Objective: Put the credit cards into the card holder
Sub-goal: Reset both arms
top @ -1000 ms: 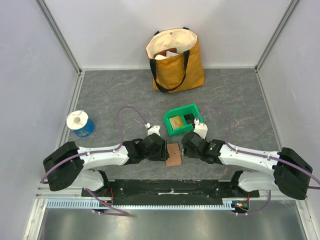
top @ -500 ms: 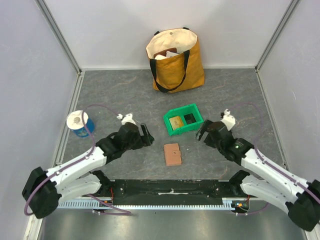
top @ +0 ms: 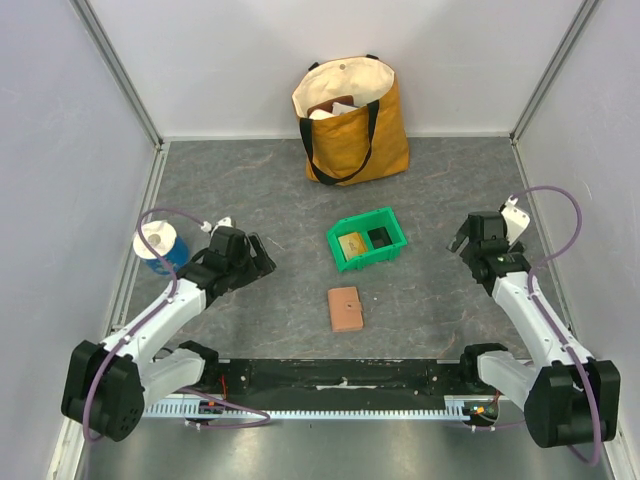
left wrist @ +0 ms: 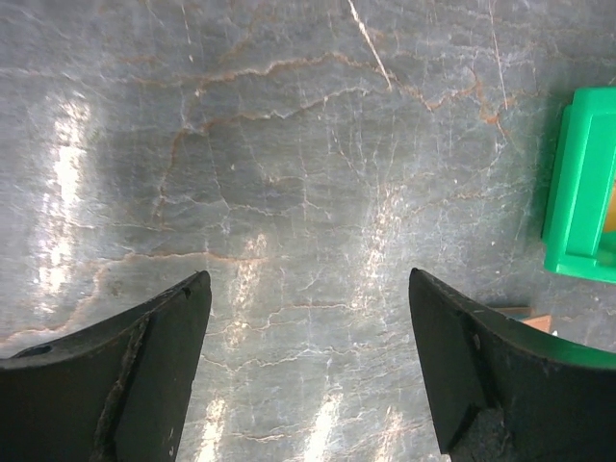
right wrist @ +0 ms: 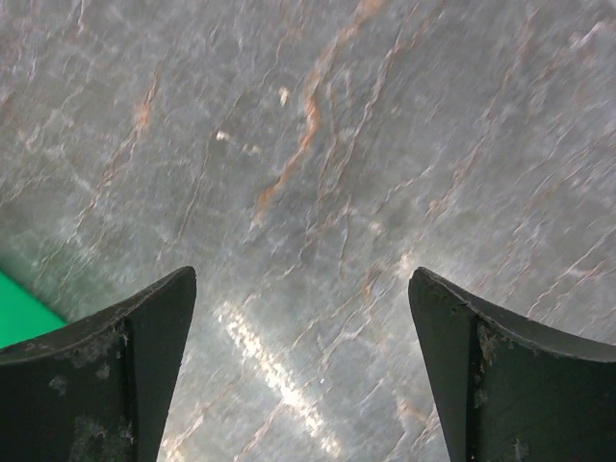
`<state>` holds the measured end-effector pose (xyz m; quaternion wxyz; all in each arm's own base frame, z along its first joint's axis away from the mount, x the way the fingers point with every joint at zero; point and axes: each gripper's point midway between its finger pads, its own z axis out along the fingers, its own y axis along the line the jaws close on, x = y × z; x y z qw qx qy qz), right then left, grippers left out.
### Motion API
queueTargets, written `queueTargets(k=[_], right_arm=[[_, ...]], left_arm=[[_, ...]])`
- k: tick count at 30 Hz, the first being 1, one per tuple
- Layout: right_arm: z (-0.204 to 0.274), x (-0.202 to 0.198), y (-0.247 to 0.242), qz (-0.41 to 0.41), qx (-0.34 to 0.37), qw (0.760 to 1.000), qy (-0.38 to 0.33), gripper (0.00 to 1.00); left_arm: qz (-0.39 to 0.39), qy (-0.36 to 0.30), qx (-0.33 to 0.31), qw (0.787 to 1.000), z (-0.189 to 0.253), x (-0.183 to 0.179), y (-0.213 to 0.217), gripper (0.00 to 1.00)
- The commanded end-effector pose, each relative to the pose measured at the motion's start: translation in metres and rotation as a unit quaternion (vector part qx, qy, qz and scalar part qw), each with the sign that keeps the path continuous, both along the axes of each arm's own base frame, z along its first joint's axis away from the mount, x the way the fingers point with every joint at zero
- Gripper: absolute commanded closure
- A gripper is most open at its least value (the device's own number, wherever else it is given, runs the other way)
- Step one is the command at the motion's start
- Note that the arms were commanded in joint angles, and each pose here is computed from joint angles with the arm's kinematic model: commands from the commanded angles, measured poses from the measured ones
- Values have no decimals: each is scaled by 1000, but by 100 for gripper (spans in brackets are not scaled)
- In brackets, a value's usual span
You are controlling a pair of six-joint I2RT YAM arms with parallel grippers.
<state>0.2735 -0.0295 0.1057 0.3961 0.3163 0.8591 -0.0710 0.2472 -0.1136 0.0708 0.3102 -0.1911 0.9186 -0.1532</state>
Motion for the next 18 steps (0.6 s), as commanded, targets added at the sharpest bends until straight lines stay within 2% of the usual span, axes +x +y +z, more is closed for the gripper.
queueTargets(k=[1, 5, 8, 9, 12, 13, 18], right_arm=[[29, 23, -28, -5, -98, 994, -50, 2], [33, 36, -27, 12, -118, 988, -101, 2], [27, 47, -29, 39, -184, 973, -137, 2], [22, 46, -34, 33, -200, 971, -129, 2], [0, 43, -39, 14, -206, 968, -143, 2], [3, 49, -38, 13, -209, 963, -172, 2], [-2, 59, -40, 10, -224, 957, -183, 2]], left_arm=[[-4, -20, 51, 998, 20, 12, 13, 12], [13, -49, 68, 996, 27, 15, 24, 12], [16, -90, 65, 994, 40, 20, 26, 11], [17, -102, 67, 992, 45, 22, 27, 11], [27, -130, 74, 988, 56, 23, 34, 11], [31, -139, 73, 987, 59, 23, 35, 11], [37, -168, 67, 983, 70, 22, 38, 10]])
